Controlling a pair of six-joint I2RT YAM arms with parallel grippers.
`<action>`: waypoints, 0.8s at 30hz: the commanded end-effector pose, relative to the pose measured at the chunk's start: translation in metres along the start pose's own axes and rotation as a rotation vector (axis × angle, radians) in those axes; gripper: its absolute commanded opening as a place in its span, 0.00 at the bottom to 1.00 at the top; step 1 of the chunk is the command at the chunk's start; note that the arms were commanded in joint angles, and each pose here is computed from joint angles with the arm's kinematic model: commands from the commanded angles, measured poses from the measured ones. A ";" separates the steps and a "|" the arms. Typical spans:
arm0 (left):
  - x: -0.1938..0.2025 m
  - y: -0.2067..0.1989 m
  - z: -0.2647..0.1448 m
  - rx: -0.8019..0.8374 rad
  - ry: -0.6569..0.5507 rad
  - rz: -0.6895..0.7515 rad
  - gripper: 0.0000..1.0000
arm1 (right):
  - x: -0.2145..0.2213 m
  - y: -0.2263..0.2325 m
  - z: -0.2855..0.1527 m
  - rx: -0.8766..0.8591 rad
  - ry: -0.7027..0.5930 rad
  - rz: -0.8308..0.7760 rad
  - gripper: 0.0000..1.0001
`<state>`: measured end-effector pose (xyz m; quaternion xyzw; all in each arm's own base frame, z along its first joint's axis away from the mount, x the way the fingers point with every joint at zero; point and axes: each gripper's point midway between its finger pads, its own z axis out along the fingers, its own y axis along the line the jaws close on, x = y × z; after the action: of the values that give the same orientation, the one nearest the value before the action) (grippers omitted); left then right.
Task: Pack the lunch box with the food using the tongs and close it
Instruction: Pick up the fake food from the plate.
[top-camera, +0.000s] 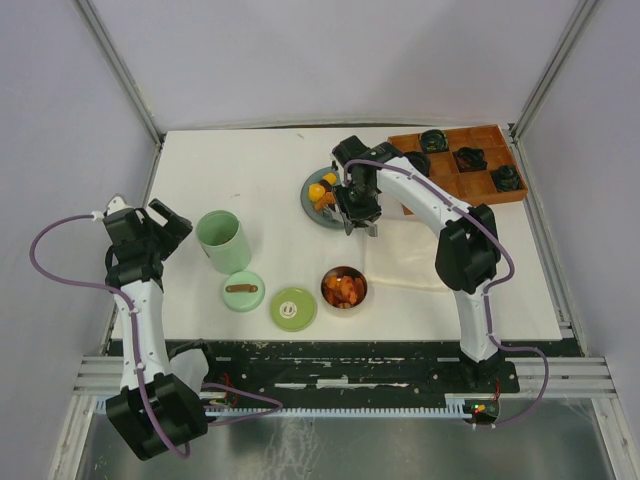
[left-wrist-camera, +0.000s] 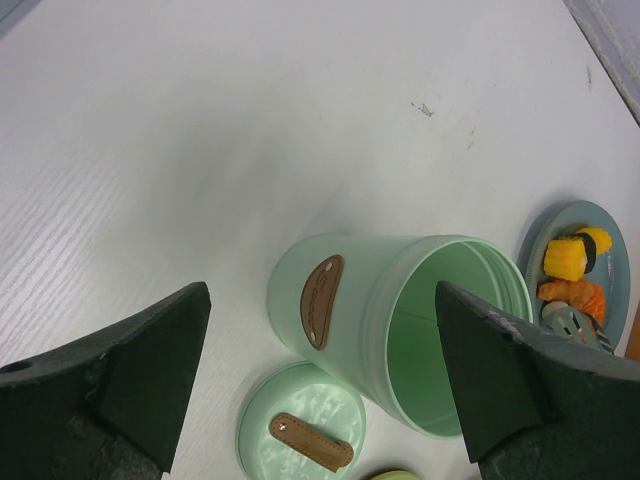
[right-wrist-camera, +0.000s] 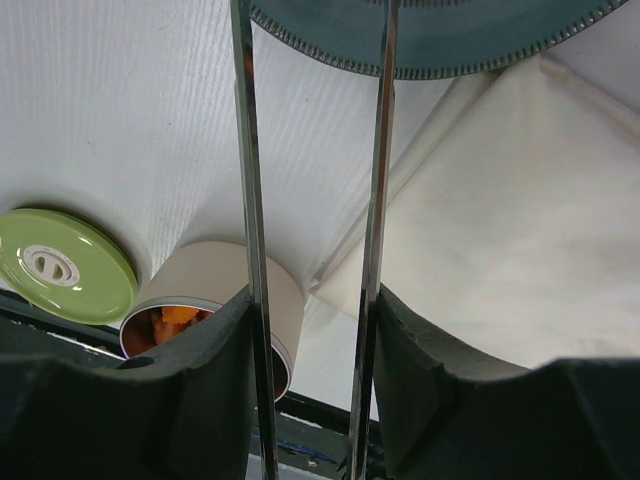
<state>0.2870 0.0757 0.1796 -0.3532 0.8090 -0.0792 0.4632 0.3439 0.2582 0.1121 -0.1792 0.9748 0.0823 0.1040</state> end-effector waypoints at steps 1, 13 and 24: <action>-0.011 -0.005 0.001 0.017 -0.041 -0.010 0.99 | -0.015 0.001 -0.010 0.003 -0.072 0.013 0.49; -0.011 -0.005 0.001 0.018 -0.038 -0.012 0.99 | -0.021 0.001 -0.026 0.006 -0.121 0.020 0.38; -0.011 -0.004 0.000 0.014 -0.043 -0.013 0.99 | -0.019 0.000 -0.037 0.006 -0.150 0.028 0.37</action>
<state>0.2871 0.0758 0.1789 -0.3536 0.8095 -0.0790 0.4620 0.3471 0.2563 0.1213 -0.1682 0.9747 0.0797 0.1239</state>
